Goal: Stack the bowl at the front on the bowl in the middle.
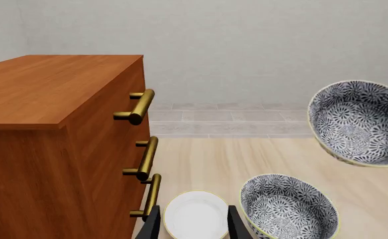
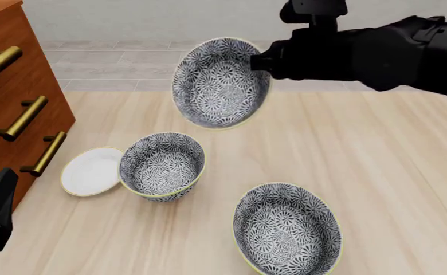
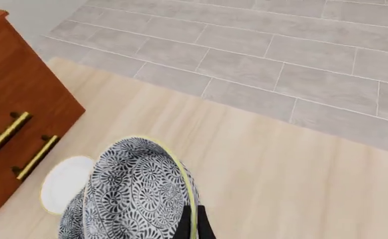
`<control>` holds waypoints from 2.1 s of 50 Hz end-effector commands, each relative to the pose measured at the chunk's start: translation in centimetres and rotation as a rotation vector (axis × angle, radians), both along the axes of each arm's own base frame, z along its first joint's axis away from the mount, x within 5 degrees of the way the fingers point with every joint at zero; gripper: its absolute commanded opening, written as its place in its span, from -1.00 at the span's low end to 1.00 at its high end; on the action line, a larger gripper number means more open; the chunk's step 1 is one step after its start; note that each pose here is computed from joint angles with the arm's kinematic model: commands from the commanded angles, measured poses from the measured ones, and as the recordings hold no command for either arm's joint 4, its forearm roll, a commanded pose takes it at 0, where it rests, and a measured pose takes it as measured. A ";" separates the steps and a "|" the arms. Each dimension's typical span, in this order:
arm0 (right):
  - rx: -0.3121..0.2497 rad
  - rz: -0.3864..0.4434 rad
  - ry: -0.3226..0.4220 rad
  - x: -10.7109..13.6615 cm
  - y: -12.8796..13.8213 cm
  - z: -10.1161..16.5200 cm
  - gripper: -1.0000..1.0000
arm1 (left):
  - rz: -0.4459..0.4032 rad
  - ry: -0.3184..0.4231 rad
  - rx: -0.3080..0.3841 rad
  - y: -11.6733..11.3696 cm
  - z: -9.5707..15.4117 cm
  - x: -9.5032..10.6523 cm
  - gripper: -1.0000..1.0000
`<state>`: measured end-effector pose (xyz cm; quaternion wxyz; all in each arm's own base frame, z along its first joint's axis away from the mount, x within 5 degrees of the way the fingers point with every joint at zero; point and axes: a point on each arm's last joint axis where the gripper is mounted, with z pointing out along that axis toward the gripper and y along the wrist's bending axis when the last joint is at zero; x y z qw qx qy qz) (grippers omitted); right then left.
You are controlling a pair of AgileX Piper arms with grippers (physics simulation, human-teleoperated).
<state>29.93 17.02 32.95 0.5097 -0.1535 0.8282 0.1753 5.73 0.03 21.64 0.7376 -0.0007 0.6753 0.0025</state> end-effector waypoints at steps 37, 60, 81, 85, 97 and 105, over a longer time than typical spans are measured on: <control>0.192 0.113 0.081 -1.9 7.4 -3.4 -1.00 | 0.000 0.000 0.000 0.0 0.0 0.0 1.00; 0.159 0.116 0.124 -1.0 8.6 -6.8 -1.00 | 0.000 0.000 0.000 0.0 0.0 0.0 1.00; 0.151 0.117 0.152 -0.8 9.3 -9.0 -1.00 | 0.000 0.000 0.000 0.0 0.0 0.0 1.00; 0.147 0.119 0.159 -0.8 9.4 -9.4 -1.00 | 0.000 0.000 0.000 0.0 0.0 0.0 1.00; 0.130 0.134 0.171 -1.0 10.1 -10.3 -1.00 | 0.000 0.000 0.000 0.0 0.0 0.0 1.00; 0.124 0.131 0.178 -0.8 10.1 -11.1 -1.00 | 0.000 0.000 0.000 0.0 0.0 0.0 1.00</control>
